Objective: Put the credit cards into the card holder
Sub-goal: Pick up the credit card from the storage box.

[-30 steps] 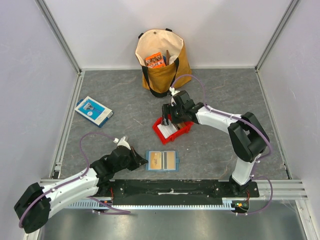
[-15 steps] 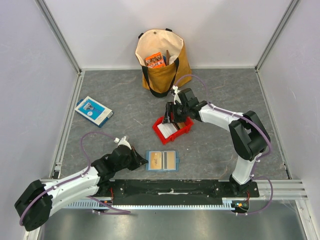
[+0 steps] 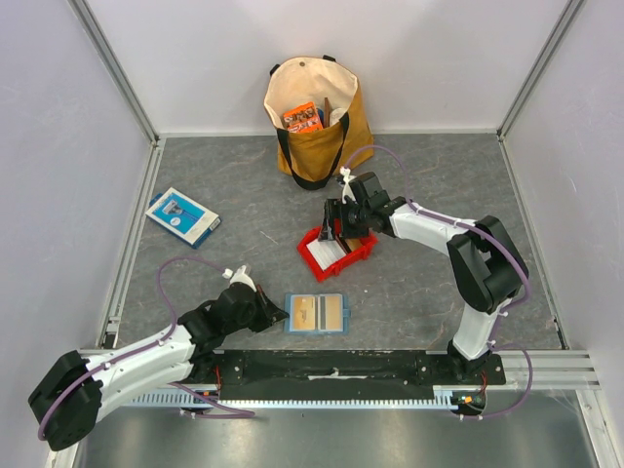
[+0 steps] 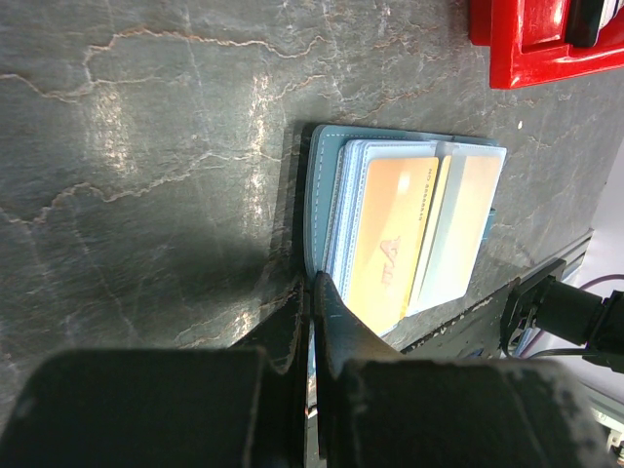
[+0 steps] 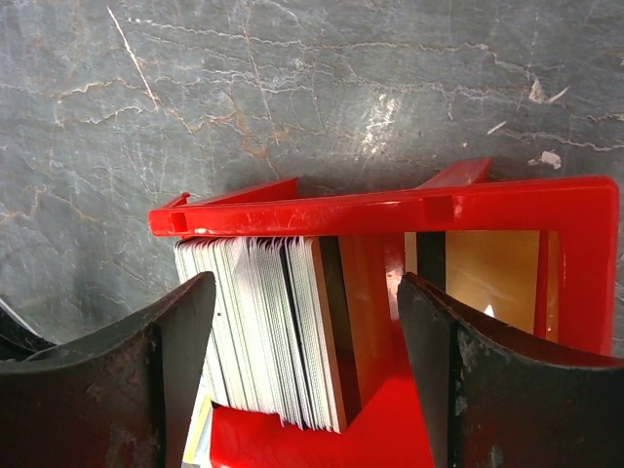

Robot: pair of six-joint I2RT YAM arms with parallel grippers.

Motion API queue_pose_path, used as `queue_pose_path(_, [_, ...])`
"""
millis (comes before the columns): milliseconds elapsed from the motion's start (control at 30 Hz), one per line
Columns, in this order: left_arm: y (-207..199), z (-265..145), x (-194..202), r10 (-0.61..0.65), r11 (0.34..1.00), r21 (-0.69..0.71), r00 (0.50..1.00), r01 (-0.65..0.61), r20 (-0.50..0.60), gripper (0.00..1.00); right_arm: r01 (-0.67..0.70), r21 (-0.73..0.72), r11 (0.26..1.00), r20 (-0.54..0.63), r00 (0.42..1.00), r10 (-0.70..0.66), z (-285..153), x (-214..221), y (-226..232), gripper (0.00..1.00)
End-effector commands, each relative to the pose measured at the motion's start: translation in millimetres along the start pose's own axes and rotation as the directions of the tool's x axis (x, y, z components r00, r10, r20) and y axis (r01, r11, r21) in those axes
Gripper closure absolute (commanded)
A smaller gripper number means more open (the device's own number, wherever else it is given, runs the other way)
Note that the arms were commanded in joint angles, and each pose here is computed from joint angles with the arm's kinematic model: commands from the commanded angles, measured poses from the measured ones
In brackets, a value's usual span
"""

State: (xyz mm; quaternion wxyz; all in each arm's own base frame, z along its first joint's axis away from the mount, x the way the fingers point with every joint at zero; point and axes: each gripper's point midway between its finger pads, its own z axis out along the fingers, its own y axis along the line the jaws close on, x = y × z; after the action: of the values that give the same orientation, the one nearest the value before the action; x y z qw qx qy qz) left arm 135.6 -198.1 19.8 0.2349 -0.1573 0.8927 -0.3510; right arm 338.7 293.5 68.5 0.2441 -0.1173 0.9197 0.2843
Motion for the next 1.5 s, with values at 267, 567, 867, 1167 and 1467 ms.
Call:
queue_pose_path(267, [-18, -1, -11, 0.01, 0.999, 0.044, 0.999, -0.012, 0.039, 0.98, 0.025, -0.096, 0.995, -0.046, 0.998, -0.03, -5, 8, 15, 0.2])
queue_pose_path(567, [-19, -1, -12, 0.009, 0.999, 0.046, 0.999, -0.011, 0.041, 0.98, 0.026, -0.15, 0.988, -0.032, 0.999, -0.031, -12, -1, 30, 0.42])
queue_pose_path(867, [-17, -1, -11, 0.009, 0.999, 0.043, 0.999, -0.011, 0.04, 0.98, 0.027, -0.15, 0.988, -0.026, 0.999, -0.032, -17, -2, 31, 0.58])
queue_pose_path(1167, [-17, -1, -11, 0.008, 0.999, 0.044, 0.999, -0.01, 0.038, 0.98, 0.026, -0.16, 0.987, -0.022, 0.999, -0.03, -20, -4, 32, 0.73])
queue_pose_path(1467, [-17, 0, -10, 0.011, 0.999, 0.045, 0.999, -0.013, 0.036, 0.98, 0.019, -0.167, 0.986, -0.023, 0.999, -0.024, -23, -5, 28, 0.8])
